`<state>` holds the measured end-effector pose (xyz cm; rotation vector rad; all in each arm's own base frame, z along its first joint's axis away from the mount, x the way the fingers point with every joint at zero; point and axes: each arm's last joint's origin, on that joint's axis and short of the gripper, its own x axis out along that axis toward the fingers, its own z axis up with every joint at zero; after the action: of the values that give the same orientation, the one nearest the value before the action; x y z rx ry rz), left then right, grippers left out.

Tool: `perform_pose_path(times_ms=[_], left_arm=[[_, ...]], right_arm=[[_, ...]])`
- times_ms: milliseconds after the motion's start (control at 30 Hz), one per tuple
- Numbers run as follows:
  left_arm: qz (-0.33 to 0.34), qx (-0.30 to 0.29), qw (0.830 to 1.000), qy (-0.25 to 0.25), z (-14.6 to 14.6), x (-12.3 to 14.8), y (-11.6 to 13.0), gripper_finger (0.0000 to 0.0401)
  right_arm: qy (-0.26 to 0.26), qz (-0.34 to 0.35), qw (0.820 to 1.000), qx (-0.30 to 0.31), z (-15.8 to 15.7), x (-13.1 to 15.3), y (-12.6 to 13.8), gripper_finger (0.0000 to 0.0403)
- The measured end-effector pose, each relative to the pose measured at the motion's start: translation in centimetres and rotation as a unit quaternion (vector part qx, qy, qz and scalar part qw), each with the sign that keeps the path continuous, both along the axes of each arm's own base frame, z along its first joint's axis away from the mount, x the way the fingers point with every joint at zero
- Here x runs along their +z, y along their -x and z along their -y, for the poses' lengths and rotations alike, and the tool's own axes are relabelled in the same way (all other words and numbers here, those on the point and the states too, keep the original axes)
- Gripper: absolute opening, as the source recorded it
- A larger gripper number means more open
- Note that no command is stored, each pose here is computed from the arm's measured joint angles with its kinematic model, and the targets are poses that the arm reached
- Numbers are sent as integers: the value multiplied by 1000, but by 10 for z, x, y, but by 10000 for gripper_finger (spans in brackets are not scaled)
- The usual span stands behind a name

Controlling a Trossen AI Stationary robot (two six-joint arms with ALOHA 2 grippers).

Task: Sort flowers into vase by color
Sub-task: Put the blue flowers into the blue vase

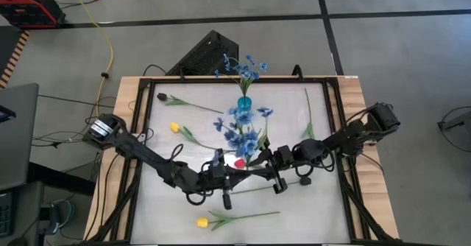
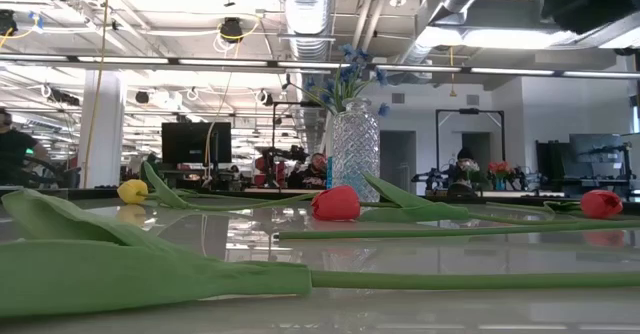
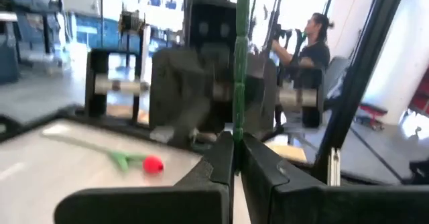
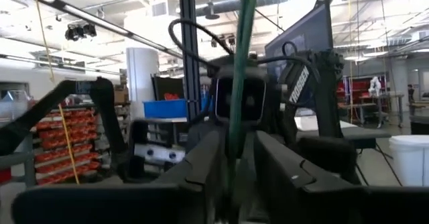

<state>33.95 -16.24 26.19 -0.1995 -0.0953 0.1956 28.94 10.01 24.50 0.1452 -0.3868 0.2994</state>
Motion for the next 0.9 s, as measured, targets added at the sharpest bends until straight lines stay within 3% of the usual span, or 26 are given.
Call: perform_pose_path(times_ms=[300,533,733,900], left_arm=[[-54,2,998,39,-3,-11,0,0],[-61,8,997,38,-4,-13,0,0],[-70,16,997,34,-4,-15,0,0],[-84,19,996,33,-5,-18,1,7]], right_arm=[[25,-39,999,-18,9,13,1,188],[64,-52,996,-27,6,17,-4,206],[71,-69,995,-30,7,14,-5,178],[67,-82,994,-35,10,12,-7,102]])
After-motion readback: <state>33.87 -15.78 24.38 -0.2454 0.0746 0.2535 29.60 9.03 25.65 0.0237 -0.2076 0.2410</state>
